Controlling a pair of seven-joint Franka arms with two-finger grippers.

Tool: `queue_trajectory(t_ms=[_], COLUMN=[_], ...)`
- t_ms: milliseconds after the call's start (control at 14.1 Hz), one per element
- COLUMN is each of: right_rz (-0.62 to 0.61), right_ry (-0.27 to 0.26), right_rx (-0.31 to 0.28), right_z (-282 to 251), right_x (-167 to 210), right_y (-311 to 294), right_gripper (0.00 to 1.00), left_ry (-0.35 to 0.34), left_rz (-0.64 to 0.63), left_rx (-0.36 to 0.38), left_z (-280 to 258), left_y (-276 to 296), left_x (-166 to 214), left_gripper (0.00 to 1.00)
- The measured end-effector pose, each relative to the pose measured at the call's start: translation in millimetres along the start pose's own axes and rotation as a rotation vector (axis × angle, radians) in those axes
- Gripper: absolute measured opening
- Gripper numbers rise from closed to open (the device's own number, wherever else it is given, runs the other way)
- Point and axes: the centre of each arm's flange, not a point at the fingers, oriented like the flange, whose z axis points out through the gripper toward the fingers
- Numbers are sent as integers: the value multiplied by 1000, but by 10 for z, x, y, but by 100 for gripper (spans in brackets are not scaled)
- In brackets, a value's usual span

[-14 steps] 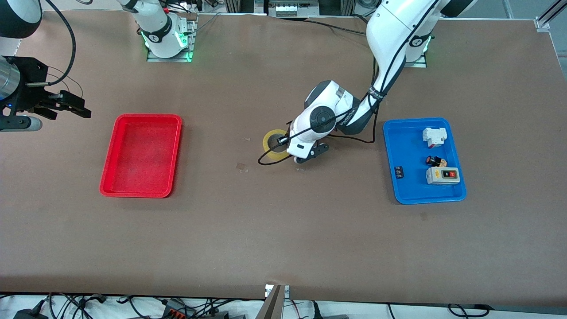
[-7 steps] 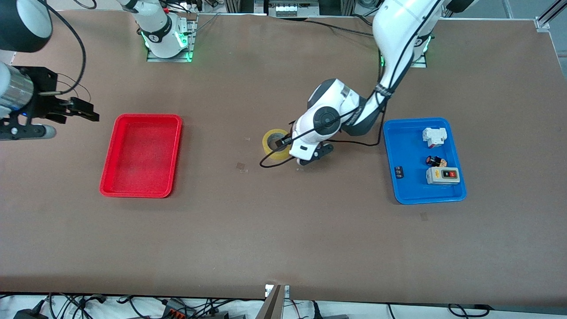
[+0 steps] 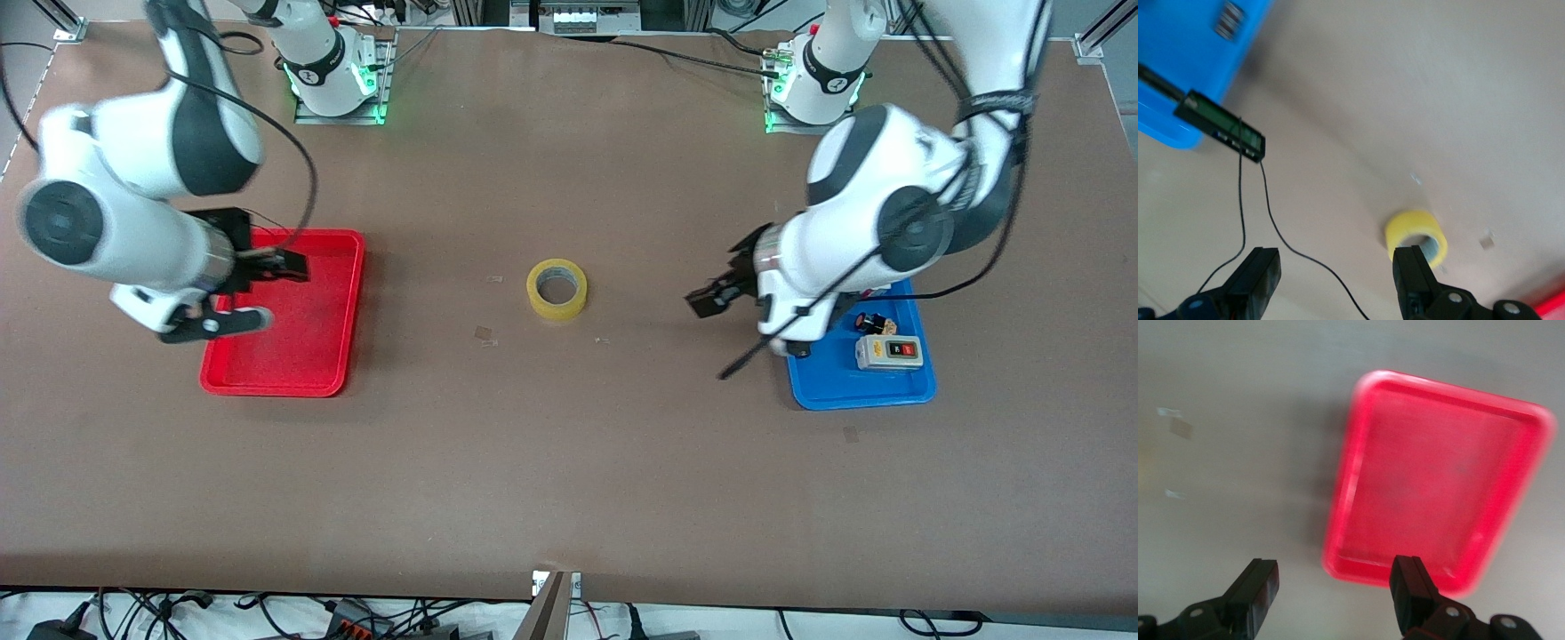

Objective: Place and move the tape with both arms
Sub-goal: 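Release the tape with the left gripper while the right gripper reaches toward it, then grasp the tape roll with the right gripper while the left gripper withdraws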

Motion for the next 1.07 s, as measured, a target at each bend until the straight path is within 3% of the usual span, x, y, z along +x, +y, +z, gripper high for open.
queue_trajectory(t_ms=[142,355,639,852,1066], right_rz=[-8,22,123,189,210], right_ry=[5,41,78,80,115], right_rx=[31,19,16,8,26], right_z=[307,705,1212,1496,1681], right_x=[142,202,187,138,166], right_y=[-604,-1542,-2393,-2993,-3320], right_gripper=[100,100,100,100,100], left_ry=[36,50,63,88,88], left_rz=[9,85,279,421,565], left_rx=[53,118,104,114,124], left_z=[-60,-41,-517,-918,-1243], left_y=[-113,-244,-837,-1310,-1690], left_x=[42,159,535,412,339], left_gripper=[100,100,100,100,100])
